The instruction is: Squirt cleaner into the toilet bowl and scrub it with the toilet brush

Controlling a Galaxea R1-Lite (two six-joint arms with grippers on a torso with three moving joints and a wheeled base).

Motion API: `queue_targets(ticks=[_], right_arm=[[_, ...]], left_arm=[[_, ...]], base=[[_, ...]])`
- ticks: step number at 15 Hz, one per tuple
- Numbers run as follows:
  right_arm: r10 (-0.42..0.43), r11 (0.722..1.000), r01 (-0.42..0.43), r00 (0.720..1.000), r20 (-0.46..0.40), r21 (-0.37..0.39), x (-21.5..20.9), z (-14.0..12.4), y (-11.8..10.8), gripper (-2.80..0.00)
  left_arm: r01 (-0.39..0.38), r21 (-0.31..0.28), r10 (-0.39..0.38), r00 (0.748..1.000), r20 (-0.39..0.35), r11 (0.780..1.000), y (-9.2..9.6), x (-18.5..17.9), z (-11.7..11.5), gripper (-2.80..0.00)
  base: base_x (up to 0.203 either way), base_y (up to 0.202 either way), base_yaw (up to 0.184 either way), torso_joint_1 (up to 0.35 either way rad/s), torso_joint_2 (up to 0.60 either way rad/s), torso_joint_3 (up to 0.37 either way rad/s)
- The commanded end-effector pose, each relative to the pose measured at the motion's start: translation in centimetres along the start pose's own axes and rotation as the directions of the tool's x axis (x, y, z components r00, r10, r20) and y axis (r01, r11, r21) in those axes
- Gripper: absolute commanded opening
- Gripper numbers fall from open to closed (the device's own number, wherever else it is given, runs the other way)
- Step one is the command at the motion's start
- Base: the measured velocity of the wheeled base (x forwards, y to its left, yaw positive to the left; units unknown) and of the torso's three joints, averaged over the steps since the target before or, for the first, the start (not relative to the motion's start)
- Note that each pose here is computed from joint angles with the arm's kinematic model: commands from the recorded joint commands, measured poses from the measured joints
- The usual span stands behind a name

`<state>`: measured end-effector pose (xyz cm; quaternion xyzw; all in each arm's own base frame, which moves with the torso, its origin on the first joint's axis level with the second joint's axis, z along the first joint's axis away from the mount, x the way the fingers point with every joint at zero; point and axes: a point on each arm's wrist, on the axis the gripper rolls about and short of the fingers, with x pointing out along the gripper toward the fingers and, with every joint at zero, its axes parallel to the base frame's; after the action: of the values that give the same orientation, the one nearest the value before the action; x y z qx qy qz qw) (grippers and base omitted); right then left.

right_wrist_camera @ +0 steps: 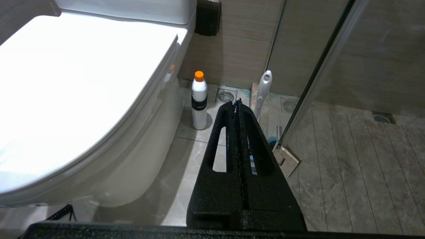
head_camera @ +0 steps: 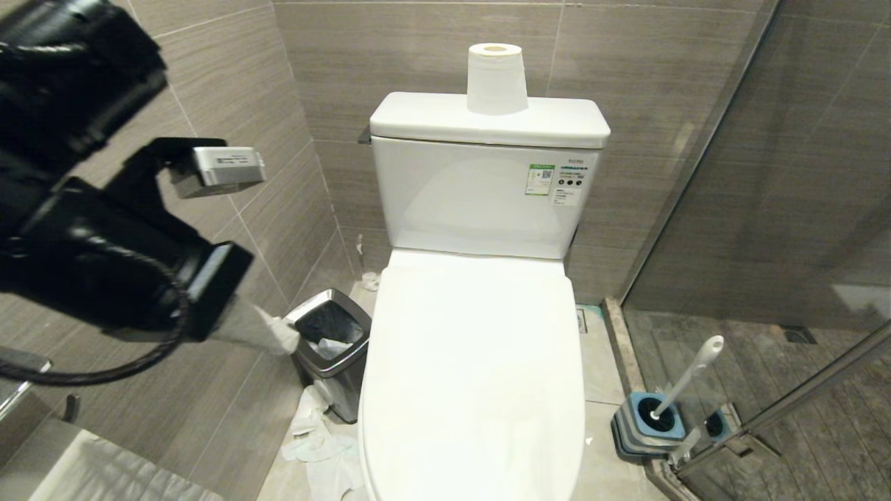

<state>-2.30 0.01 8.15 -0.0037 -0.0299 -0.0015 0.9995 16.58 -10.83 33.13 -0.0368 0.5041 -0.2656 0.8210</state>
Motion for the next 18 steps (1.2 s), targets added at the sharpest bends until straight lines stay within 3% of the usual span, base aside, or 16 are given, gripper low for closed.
queue_targets(ticks=[1,3,5,7,9,11,13,16,18], right_arm=[[0.000,1.000,0.000,1.000,-0.026,-0.001,0.2,-0.7,0.0,-2.80],[0.000,1.000,0.000,1.000,-0.026,0.000,0.2,-0.7,0.0,-2.80],[0.000,1.000,0.000,1.000,-0.025,0.000,0.2,-0.7,0.0,-2.80],[0.001,1.000,-0.001,1.000,-0.026,-0.002,0.2,-0.7,0.0,-2.80],[0.001,1.000,-0.001,1.000,-0.026,-0.001,0.2,-0.7,0.0,-2.80],[0.000,1.000,0.000,1.000,-0.026,0.000,0.2,-0.7,0.0,-2.80],[0.001,1.000,-0.001,1.000,-0.026,0.000,0.2,-0.7,0.0,-2.80],[0.001,1.000,-0.001,1.000,-0.026,0.000,0.2,-0.7,0.0,-2.80],[0.000,1.000,0.000,1.000,-0.026,0.000,0.2,-0.7,0.0,-2.80]], left_arm=[[-0.017,0.081,0.009,0.994,0.105,0.997,-0.1,-5.1,-3.4,-2.80],[-0.104,0.165,0.066,0.973,0.222,0.981,0.2,-7.8,-5.4,-2.80],[-0.192,0.196,0.116,0.932,0.342,0.962,0.7,-10.3,-7.2,-2.80],[-0.268,0.176,0.167,0.882,0.441,0.947,1.1,-12.3,-8.9,-2.80],[-0.336,0.088,0.243,0.815,0.527,0.938,1.3,-13.8,-10.4,-2.80],[-0.375,0.034,0.261,0.705,0.659,0.926,0.6,-15.8,-12.3,-2.80],[-0.393,0.042,0.215,0.588,0.780,0.919,-0.5,-17.6,-14.4,-2.80],[-0.431,0.081,0.116,0.412,0.904,0.898,-1.8,-19.7,-17.7,-2.80],[-0.451,0.082,0.076,0.322,0.944,0.889,-2.3,-20.2,-20.7,-2.80]], base=[[0.000,0.000,0.000,0.000,0.00,0.000],[0.000,0.000,0.000,0.000,0.00,0.000],[0.000,0.000,0.000,0.000,0.00,0.000],[0.000,0.000,0.000,0.000,0.00,0.000],[0.000,0.000,0.000,0.000,0.00,0.000],[0.000,0.000,0.000,0.000,0.00,0.000],[0.000,0.000,0.000,0.000,0.00,0.000],[0.000,0.000,0.000,0.000,0.00,0.000],[0.000,0.000,0.000,0.000,0.00,0.000]])
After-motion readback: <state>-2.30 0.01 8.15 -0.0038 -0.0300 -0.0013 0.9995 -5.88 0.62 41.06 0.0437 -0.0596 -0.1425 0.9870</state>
